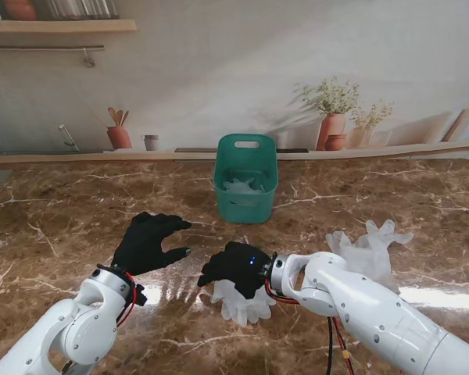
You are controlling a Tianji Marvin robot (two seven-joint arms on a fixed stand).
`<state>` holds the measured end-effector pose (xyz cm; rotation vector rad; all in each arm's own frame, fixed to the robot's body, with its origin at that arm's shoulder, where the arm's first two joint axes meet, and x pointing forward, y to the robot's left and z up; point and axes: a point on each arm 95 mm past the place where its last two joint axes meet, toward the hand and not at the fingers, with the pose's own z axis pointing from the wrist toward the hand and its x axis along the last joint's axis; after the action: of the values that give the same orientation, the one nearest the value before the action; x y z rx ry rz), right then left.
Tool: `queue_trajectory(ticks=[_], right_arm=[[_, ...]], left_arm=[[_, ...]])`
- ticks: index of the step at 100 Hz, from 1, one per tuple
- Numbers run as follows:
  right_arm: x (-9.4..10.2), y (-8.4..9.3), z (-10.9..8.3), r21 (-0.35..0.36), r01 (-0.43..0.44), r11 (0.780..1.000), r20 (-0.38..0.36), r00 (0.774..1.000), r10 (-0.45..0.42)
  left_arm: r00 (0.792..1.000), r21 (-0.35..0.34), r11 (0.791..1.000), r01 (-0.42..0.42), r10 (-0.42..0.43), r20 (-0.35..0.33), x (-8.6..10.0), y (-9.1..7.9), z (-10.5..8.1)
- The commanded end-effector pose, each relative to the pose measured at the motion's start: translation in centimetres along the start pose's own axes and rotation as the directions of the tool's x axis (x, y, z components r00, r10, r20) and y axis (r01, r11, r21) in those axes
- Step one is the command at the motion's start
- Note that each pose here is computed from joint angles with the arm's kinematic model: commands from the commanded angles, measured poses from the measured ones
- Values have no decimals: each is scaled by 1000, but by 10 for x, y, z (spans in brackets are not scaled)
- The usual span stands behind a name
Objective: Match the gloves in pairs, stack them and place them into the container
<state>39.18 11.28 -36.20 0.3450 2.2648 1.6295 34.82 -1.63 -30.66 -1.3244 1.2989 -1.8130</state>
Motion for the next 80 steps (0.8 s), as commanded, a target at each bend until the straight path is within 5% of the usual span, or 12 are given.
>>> queue_trajectory(ticks=[1, 22, 80], right_arm=[[-8, -9, -2, 54, 13, 998, 16, 1000, -14], [-13, -23, 2, 89, 33, 996, 14, 999, -34], [-22, -26, -1, -72, 48, 996, 79, 996, -42]], left_arm=[[1000, -5, 1000, 4, -4, -3, 2, 2, -2], [1000, -12, 1000, 9, -9, -4, 2, 2, -2], [1000, -17, 1000, 15, -15, -9, 3, 1, -1]])
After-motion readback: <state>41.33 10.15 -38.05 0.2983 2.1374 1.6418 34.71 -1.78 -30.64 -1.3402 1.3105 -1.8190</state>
